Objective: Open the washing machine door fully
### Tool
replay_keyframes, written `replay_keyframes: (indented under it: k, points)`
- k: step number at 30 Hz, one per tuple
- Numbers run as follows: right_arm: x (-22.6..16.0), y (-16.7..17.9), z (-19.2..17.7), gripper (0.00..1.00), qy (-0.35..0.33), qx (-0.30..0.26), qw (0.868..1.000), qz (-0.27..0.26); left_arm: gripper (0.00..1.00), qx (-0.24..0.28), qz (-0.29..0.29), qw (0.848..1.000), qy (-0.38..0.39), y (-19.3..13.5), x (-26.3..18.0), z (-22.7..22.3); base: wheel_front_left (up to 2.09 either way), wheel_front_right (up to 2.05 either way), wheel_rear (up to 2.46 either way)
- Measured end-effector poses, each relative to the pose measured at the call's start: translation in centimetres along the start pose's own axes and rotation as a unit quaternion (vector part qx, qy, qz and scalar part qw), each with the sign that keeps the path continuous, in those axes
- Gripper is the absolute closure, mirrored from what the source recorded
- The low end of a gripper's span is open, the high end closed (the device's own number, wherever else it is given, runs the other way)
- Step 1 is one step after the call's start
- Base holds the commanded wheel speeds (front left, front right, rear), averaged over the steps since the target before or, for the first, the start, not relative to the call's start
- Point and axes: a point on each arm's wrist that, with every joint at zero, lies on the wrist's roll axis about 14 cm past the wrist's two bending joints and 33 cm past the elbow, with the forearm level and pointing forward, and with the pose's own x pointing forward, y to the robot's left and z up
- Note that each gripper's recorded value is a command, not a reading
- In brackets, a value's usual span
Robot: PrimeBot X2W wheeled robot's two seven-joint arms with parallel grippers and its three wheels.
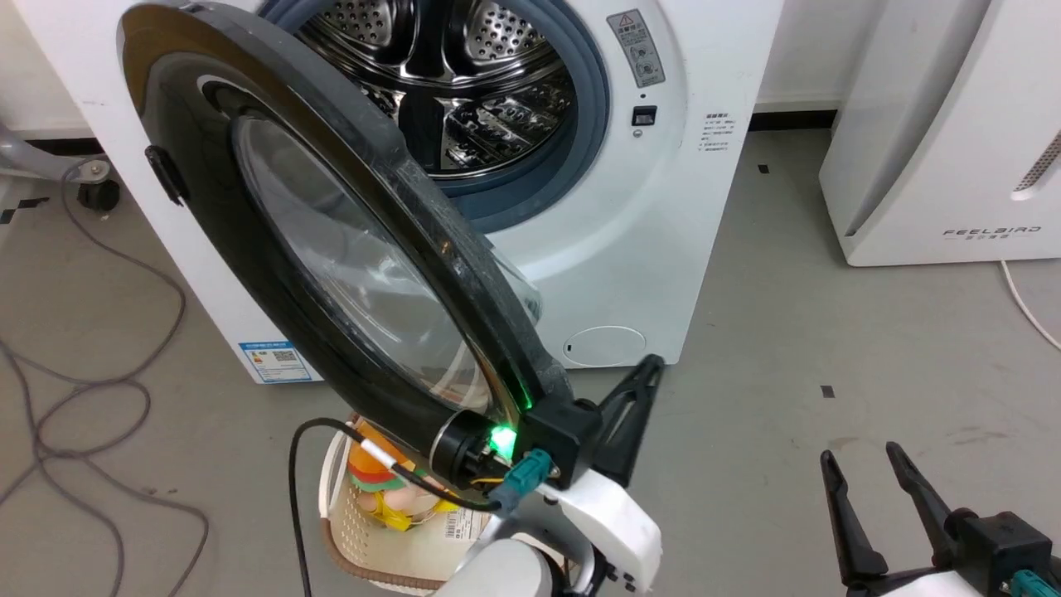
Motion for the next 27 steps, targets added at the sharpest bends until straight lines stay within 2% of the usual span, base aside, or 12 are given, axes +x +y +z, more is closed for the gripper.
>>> replay_keyframes:
  k: [17,27]
  points:
    - [-0.1,0.2,-0.7,0.00,0.009,0.017,1.000,0.002,1.00,-0.001,0.041,0.998,0.037,2.0,-0.8,-2.9,0.00,0.00,0.00]
    - [-0.8,-0.1,-0.5,0.00,0.004,0.024,1.000,-0.003,1.00,-0.010,0.070,0.995,0.064,2.5,-3.5,-5.0,0.00,0.00,0.00]
